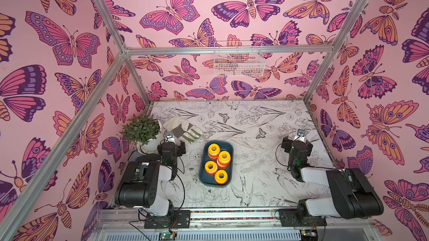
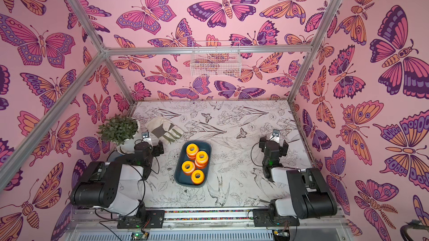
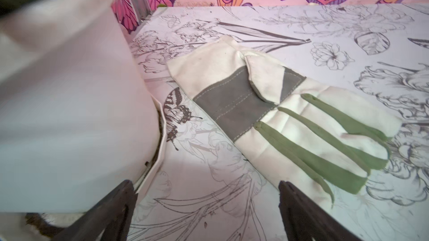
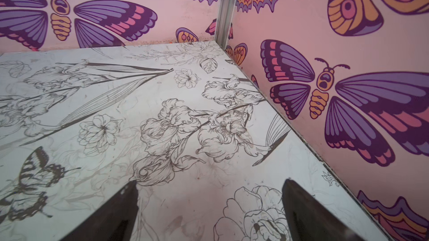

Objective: Put the sealing tape into the storage box
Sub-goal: Reset both arms

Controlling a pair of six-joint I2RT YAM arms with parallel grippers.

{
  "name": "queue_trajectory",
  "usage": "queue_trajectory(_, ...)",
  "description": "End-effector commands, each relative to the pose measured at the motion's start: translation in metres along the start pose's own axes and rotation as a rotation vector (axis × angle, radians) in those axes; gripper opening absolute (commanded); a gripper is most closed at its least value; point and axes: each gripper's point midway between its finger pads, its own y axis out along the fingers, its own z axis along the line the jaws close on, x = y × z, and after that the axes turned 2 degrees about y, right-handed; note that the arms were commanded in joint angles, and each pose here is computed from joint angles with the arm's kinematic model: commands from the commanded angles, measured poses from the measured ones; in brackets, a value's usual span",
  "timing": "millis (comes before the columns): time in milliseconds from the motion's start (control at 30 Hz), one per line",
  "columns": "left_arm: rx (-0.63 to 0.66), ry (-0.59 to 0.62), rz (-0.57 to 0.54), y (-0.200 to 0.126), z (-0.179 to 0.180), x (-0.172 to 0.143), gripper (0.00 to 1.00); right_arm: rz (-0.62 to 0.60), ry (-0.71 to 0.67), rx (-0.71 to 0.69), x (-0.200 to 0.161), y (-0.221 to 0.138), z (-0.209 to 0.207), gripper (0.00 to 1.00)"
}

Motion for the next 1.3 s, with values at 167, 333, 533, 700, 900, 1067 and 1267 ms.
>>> queue_trajectory(167, -0.138, -0.001, -0.077, 0.006, -0.019, 0.032, 1.00, 0.036, 0.051, 0.134, 0.008, 0.025, 0.017, 0.99)
queue_trajectory(333, -0.138, -0.012, -0.075, 0.007, -0.016, 0.032, 1.00, 0.068, 0.065, 0.146, 0.006, 0.027, 0.015, 0.99)
queue_trajectory(533, -0.135, -0.012, -0.078, 0.006, -0.016, 0.032, 1.00, 0.074, 0.064, 0.147, 0.006, 0.026, 0.015, 0.99)
queue_trajectory(700, -0.134, -0.012, -0.077, 0.006, -0.016, 0.032, 1.00, 0.073, 0.063, 0.147, 0.006, 0.026, 0.014, 0.99)
queue_trajectory(900, -0.135, -0.012, -0.076, 0.006, -0.016, 0.032, 1.00, 0.072, 0.063, 0.148, 0.006, 0.026, 0.015, 0.99)
queue_trajectory(1067, -0.135, -0.011, -0.078, 0.006, -0.016, 0.032, 1.00, 0.072, 0.063, 0.148, 0.006, 0.026, 0.015, 0.99)
queue_trajectory(1267, -0.135, -0.011, -0.075, 0.007, -0.016, 0.031, 1.00, 0.084, 0.059, 0.146, 0.005, 0.028, 0.015, 0.99)
